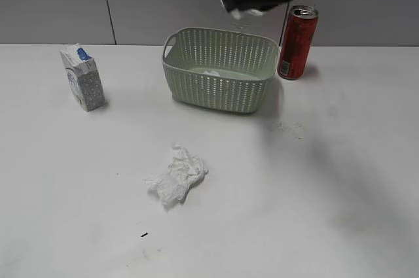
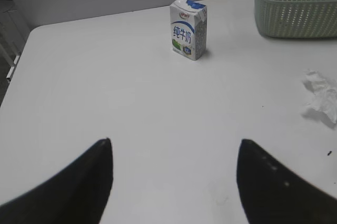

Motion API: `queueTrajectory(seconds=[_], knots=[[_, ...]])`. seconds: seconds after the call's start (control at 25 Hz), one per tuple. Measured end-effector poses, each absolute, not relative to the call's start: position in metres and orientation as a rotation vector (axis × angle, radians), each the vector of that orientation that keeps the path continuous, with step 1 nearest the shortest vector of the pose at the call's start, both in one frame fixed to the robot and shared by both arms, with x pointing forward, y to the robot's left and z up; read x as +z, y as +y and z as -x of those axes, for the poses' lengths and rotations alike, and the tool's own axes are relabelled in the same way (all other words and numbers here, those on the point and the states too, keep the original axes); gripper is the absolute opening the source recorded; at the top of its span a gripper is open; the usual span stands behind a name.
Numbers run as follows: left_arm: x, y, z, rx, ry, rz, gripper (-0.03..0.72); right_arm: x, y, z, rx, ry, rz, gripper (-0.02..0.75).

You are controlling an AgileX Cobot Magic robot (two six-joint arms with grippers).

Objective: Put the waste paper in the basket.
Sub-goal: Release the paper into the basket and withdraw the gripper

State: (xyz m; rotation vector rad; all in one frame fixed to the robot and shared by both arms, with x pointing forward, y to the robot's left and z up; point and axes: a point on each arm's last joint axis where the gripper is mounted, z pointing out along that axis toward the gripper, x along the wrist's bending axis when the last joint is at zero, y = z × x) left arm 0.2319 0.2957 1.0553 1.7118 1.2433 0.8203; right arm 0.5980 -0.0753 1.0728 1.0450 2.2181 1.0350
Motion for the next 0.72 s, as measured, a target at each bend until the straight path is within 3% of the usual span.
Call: queueTrajectory(seconds=[0.16, 0.4, 0.48, 0.68, 0.72], knots=[[1.055, 0.296, -0.232, 0.820, 1.243, -1.712, 0.535, 1.053, -0.061, -0.622, 1.096, 2.157, -1.039, -0.005], [1.055, 0.296, -0.232, 0.821, 1.243, -1.711, 0.526, 0.988, -0.061, -0.652, 1.070, 2.143, -1.189, 0.020], [1.055, 0.296, -0.232, 0.821, 1.243, -1.711, 0.526, 0.977, -0.068, -0.658, 1.055, 2.134, -1.240, 0.097], [1.055, 0.296, -0.232, 0.821, 1.243, -1.711, 0.521, 0.969, -0.076, -0.661, 0.993, 2.165, -1.301, 0.516], [1.055, 0.296, -0.232, 0.821, 1.243, -1.711, 0.521, 0.969, -0.077, -0.660, 0.966, 2.189, -1.315, 0.571]])
